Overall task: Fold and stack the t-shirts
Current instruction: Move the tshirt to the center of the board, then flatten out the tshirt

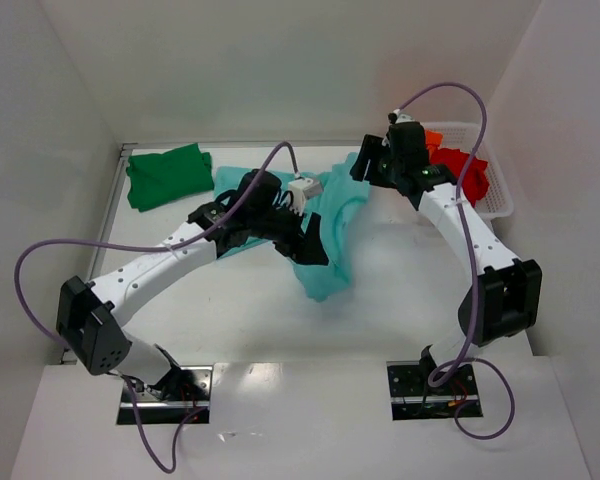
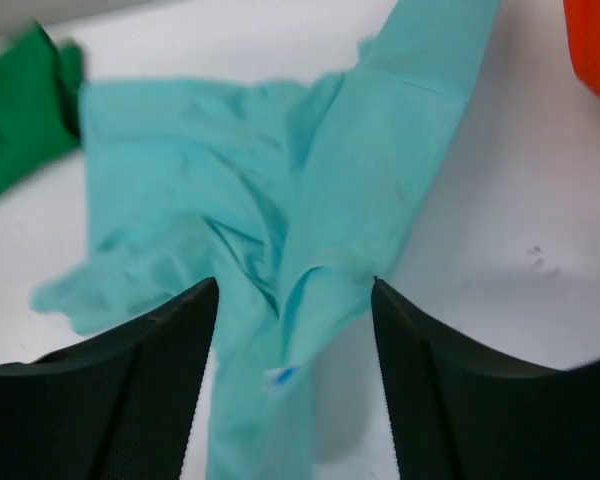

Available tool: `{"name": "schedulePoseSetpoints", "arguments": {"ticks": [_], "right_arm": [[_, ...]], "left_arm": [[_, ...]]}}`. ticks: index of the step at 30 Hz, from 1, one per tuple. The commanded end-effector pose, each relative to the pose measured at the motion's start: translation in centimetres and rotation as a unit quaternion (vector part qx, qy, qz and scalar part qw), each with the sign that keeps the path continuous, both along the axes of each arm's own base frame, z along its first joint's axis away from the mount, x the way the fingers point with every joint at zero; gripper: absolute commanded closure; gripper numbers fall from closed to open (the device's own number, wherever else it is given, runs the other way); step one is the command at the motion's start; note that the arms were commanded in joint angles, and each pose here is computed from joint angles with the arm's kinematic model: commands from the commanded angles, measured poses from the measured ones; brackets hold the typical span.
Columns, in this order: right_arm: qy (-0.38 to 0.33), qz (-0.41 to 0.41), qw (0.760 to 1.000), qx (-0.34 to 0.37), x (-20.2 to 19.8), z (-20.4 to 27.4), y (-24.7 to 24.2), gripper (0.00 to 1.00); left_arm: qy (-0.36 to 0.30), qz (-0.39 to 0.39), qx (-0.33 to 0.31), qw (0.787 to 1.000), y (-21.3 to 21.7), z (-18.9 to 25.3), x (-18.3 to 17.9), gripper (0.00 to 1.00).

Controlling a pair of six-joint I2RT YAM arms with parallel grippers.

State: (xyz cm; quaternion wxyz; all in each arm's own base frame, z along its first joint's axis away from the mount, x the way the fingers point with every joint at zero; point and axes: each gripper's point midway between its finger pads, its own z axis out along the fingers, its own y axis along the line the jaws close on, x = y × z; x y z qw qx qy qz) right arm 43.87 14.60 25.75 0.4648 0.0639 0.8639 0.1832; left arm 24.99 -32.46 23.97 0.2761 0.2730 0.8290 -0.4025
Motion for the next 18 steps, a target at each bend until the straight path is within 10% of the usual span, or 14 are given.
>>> {"name": "schedulePoseSetpoints", "arguments": {"ticks": [1,10,18], "right_arm": [[-0.040,0.011,0.999,-0.015,-0.4,2.2,-0.1,0.19],[-0.023,0.018,1.000,-0.012,0.5,1.2,0.2,0.00],[0.067,0.025,0.997,-0.006,-4.8,-6.3,-0.3,0.00]], "left_arm": [[-0.041,-0.028,-0.059,0.997,-1.0,3.7,-1.2,0.10],[-0.101,0.243,0.020,0.965,7.7,4.3,7.5,0.00],[-0.021,0.472,0.108,0.875,20.8,-2.9,12.4,0.00]]}}
